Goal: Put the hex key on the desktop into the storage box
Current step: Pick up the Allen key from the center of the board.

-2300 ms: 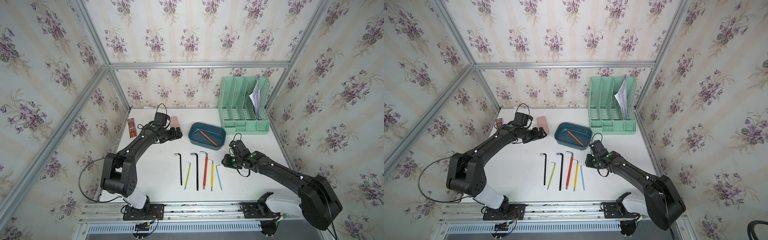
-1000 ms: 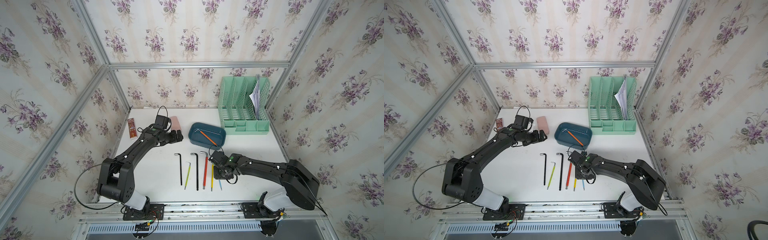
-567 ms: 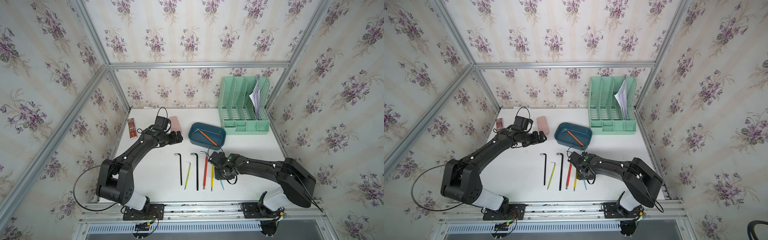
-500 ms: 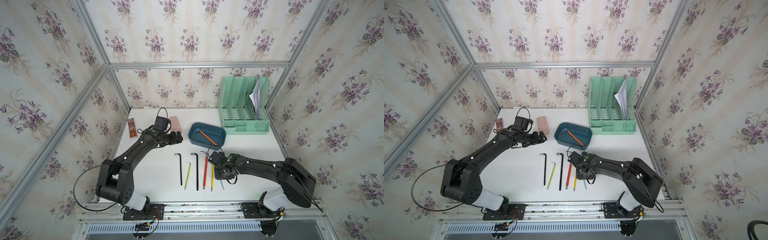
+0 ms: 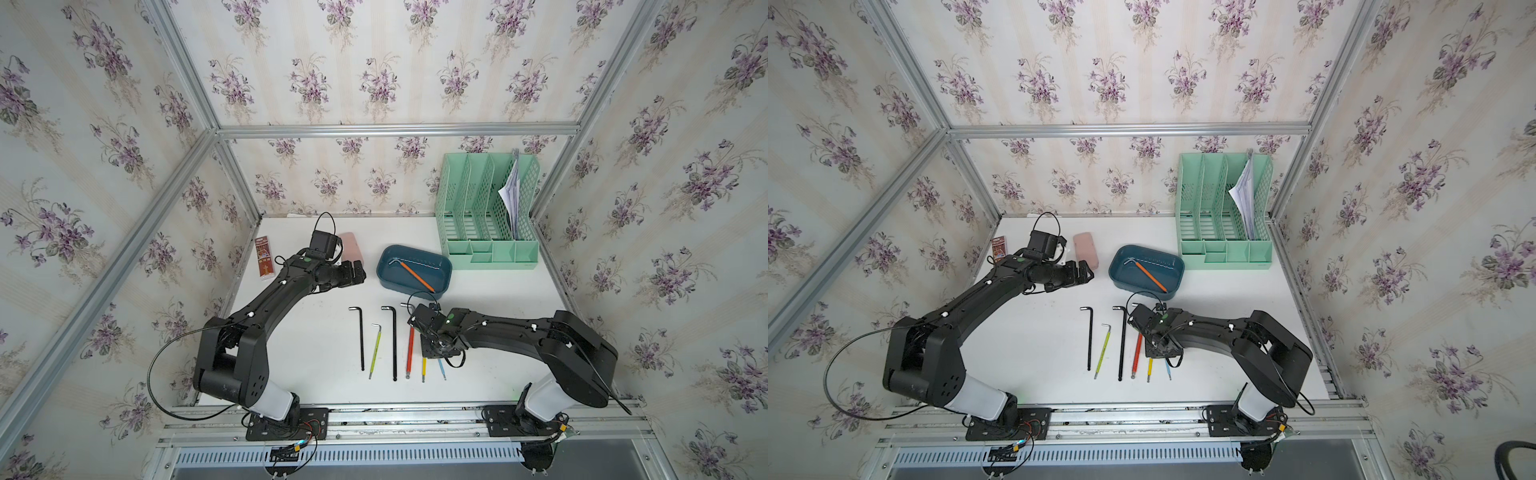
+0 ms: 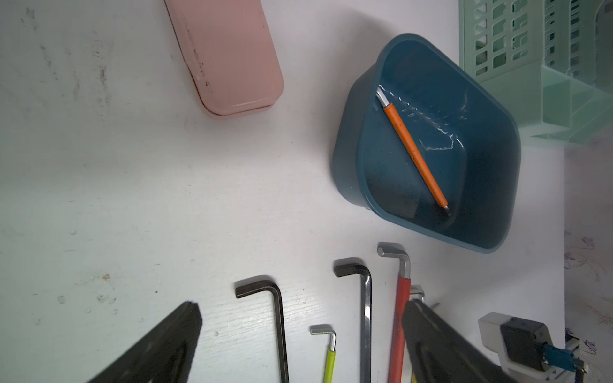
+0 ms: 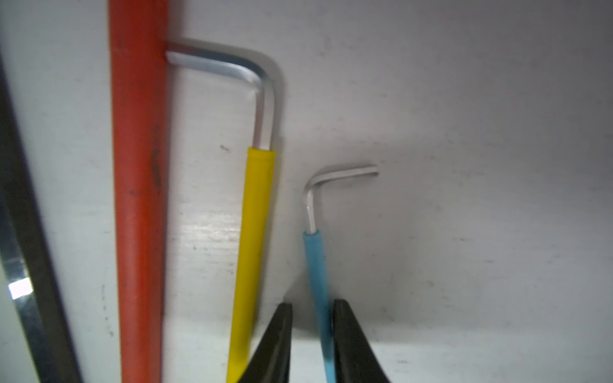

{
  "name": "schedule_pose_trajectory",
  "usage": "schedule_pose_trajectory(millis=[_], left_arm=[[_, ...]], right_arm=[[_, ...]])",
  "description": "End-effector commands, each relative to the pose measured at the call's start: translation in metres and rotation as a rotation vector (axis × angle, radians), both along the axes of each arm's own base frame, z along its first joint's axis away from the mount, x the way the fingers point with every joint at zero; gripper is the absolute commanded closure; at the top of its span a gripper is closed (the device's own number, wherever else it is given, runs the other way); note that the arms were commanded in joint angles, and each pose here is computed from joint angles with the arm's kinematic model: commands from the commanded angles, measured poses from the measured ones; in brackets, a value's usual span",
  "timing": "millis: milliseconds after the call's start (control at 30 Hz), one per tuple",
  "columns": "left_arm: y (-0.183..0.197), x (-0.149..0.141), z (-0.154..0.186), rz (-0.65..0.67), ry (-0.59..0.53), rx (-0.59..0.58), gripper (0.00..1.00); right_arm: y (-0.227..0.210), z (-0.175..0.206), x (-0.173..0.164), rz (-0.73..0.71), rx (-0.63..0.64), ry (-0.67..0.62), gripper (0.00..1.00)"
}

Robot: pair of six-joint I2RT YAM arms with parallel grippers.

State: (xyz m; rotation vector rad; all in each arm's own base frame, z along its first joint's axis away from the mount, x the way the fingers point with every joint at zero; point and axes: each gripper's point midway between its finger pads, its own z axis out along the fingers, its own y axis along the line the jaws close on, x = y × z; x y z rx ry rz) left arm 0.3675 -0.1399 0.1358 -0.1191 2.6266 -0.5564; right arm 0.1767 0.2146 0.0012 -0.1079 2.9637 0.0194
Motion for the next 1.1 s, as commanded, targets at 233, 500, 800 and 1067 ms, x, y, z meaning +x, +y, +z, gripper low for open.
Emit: schedule_pose_trajectory(millis=[233, 500, 800, 1067], left_arm=[[0.002, -0.001, -0.003, 0.002, -0.001, 0.015, 0.01], [0.000, 0.004, 0.002, 0.006, -0.010, 0.001, 0.01], [0.002, 0.000, 0.005, 0.021, -0.025, 0.006, 0.01], [0.002, 0.000, 0.008, 0.018, -0.023, 0.017, 0.01]], right_arm=[[-0.036, -0.024, -0.014, -0.024, -0.125, 0.022, 1.00], [-0.031, 0.007, 0.000, -0.033, -0.056, -0.078, 1.00], [-0.025, 0.039, 0.010, -0.043, 0.037, -0.166, 1.00], [-0.020, 0.059, 0.023, -0.031, 0.071, -0.204, 1.00]])
